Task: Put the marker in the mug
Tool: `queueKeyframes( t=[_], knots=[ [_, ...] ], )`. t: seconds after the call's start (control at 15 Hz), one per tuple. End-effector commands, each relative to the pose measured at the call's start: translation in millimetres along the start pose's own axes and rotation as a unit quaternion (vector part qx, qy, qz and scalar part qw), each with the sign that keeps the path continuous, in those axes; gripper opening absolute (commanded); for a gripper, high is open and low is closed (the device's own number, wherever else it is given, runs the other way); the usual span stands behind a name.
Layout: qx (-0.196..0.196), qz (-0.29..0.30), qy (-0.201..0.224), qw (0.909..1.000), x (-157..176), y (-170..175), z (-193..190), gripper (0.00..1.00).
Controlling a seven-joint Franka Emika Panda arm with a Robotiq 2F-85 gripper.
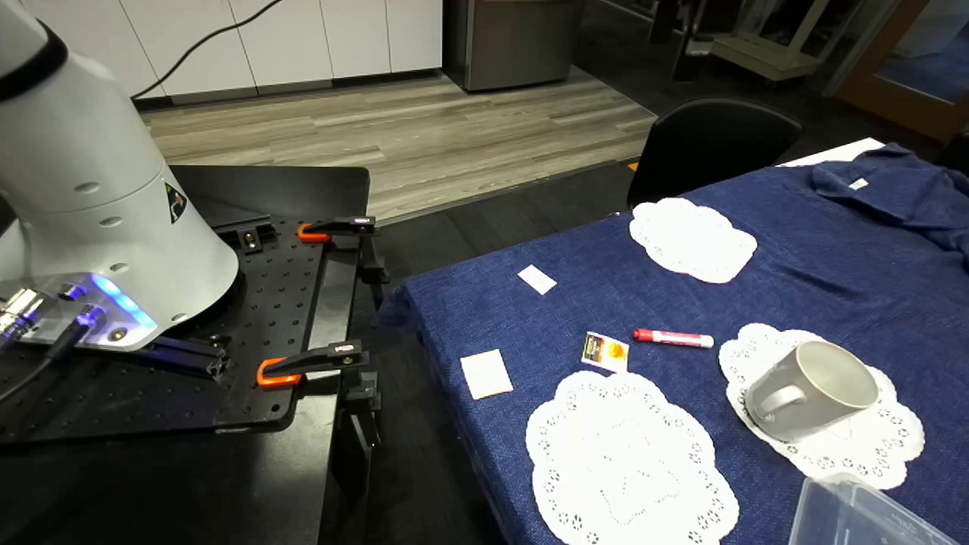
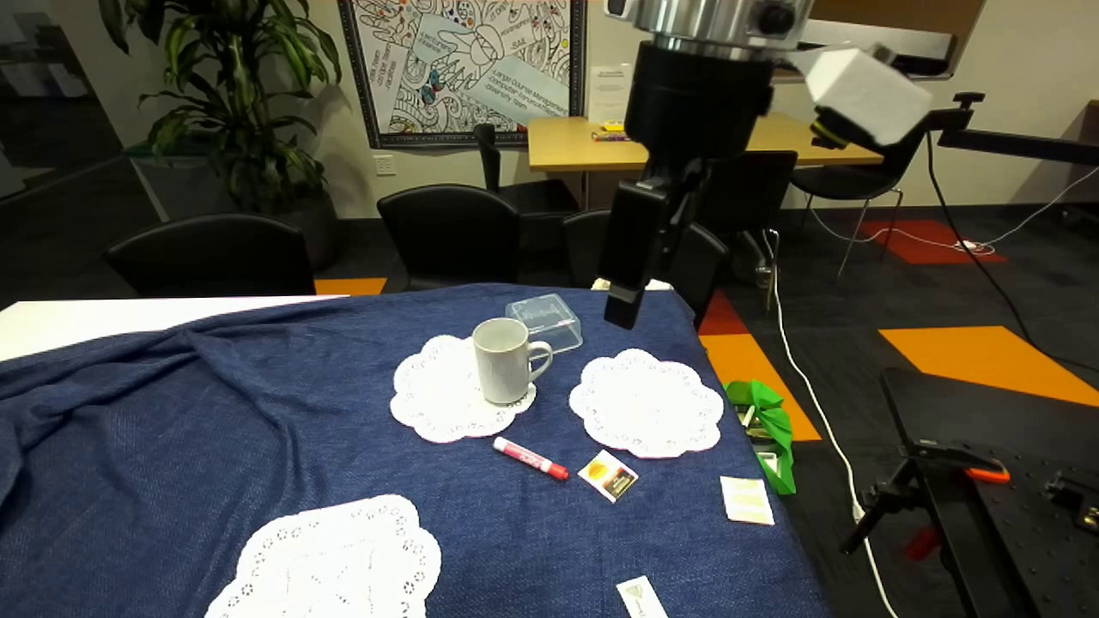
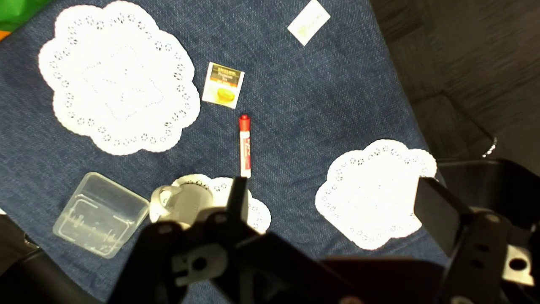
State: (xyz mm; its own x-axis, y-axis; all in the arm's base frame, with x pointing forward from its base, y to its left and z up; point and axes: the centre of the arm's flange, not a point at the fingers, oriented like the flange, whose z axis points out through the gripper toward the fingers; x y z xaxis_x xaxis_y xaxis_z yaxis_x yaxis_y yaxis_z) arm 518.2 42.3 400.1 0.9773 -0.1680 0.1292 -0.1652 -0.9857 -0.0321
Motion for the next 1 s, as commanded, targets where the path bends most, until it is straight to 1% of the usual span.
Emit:
queueKeyframes(
  t=[0.0,0.33,0.53,0.93],
  knots=[
    [0.003,0.016,0.017,0.9997,30.5,11.2,29.2,1.00],
    [-0.004,0.034,0.023,0.9992,51.4,29.7,83.9,1.00],
    [-0.019,0.060,0.024,0.9977,61.6,44.1,116.0,1.00],
    [-0.044,0.105,0.006,0.9935,69.8,74.9,183.4,1.00]
  ],
)
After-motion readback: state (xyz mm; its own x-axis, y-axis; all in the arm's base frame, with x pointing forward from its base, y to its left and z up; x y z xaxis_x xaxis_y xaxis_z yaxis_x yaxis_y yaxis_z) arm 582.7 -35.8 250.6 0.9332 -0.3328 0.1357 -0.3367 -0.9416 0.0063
